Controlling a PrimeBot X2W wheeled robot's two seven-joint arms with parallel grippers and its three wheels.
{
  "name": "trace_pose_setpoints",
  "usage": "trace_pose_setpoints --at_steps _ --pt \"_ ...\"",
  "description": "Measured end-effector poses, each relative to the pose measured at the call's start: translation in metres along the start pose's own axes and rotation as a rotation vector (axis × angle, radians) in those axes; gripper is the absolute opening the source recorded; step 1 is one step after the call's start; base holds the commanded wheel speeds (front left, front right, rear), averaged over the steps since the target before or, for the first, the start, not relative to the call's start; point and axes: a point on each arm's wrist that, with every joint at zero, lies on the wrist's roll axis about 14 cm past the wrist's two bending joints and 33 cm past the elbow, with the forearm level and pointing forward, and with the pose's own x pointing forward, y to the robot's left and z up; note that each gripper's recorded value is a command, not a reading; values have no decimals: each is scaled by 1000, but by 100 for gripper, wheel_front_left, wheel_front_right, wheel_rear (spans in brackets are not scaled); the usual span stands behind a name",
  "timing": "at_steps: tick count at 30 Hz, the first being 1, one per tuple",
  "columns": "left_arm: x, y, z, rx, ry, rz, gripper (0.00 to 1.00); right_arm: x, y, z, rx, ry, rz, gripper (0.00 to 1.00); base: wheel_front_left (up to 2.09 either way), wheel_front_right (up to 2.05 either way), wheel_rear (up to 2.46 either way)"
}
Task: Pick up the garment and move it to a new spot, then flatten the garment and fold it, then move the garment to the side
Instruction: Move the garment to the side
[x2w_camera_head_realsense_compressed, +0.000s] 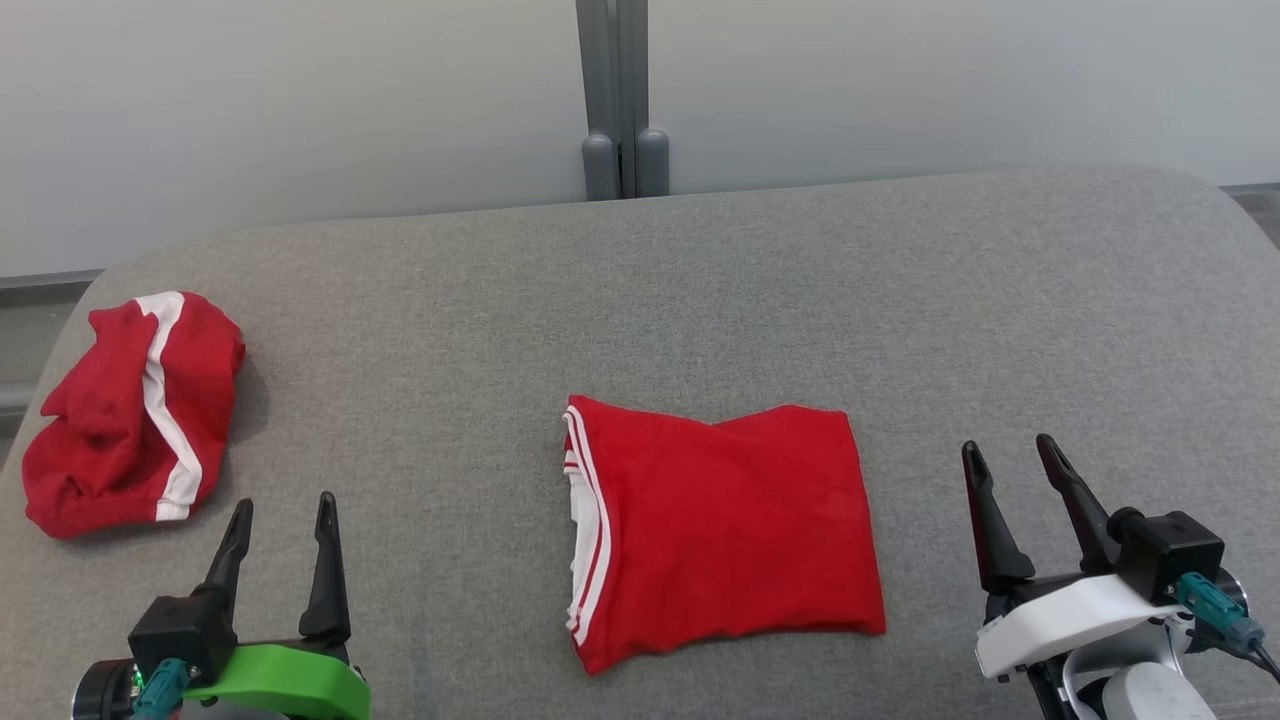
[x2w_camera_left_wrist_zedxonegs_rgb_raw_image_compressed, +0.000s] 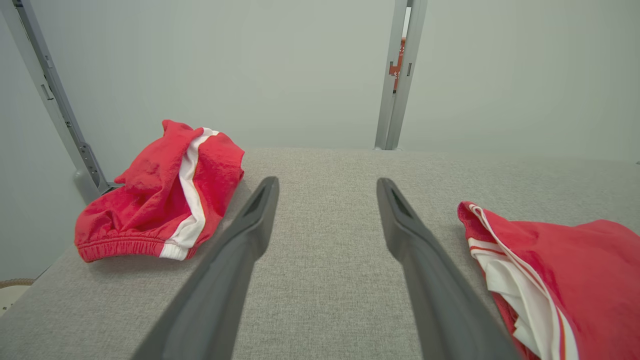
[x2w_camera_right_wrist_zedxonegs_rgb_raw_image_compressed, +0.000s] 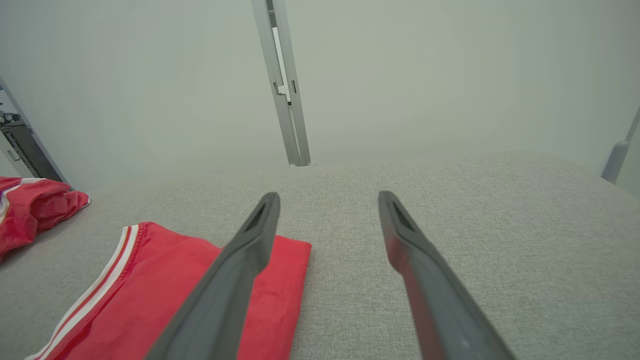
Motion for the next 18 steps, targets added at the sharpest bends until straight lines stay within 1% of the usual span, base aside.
trace_pose_setpoints --at_steps 18 --pt "0 1 0 4 6 2 100 0 5 -1 -8 10 9 100 0 0 0"
